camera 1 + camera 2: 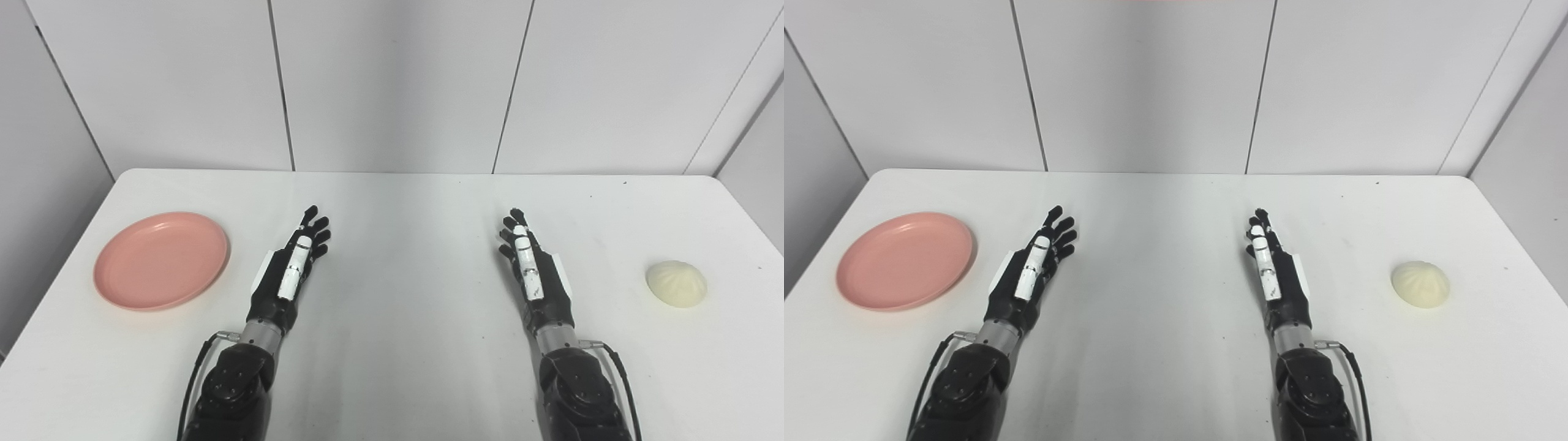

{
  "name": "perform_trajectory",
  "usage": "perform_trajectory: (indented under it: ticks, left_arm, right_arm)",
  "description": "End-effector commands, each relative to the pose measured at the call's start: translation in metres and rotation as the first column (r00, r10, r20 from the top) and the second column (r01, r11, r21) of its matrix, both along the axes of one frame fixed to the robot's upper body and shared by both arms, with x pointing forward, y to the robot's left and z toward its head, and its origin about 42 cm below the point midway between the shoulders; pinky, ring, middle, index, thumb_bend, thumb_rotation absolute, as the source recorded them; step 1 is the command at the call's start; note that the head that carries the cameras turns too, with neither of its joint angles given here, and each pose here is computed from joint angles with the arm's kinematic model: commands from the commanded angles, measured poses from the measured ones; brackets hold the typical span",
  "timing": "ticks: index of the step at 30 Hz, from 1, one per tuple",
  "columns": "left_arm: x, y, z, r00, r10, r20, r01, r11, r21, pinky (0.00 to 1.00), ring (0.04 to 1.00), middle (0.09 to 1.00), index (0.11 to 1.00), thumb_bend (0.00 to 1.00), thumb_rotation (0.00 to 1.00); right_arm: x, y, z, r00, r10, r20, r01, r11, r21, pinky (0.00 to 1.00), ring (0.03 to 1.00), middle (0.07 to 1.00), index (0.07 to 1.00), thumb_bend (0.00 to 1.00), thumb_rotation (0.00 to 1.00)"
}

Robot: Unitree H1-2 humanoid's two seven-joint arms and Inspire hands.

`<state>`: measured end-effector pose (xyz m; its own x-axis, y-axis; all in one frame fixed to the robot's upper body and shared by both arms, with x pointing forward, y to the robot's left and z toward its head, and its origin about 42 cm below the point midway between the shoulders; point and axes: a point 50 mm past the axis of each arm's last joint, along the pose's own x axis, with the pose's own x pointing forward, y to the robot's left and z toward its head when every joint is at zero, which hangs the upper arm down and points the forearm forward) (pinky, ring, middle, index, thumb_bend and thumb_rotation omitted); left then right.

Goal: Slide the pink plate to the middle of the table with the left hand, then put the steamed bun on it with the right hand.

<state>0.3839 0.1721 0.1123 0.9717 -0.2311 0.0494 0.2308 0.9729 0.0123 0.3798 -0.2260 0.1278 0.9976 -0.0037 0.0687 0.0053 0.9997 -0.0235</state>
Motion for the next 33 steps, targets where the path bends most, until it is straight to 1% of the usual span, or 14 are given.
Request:
perform_trajectory:
  ticks: [1, 33]
  left_arm:
    - [-0.0170, -0.0017, -0.0294, 0.995, -0.002, -0.098, 0.003, 1.000, 0.005, 0.94, 0.934, 0.947, 0.956, 0.38, 1.00]
    - [-0.0168, -0.0014, -0.0301, 0.995, -0.005, -0.100, 0.005, 1.000, 0.003, 0.93, 0.932, 0.947, 0.954, 0.39, 1.00]
  right_arm:
    - [-0.0062, -0.0056, -0.0149, 0.999, -0.014, -0.037, 0.014, 1.000, -0.006, 0.93, 0.935, 0.942, 0.955, 0.22, 1.00]
    - [-0.0062, -0.0052, -0.0163, 0.999, -0.012, -0.039, 0.011, 1.000, -0.015, 0.92, 0.931, 0.942, 0.953, 0.22, 1.00]
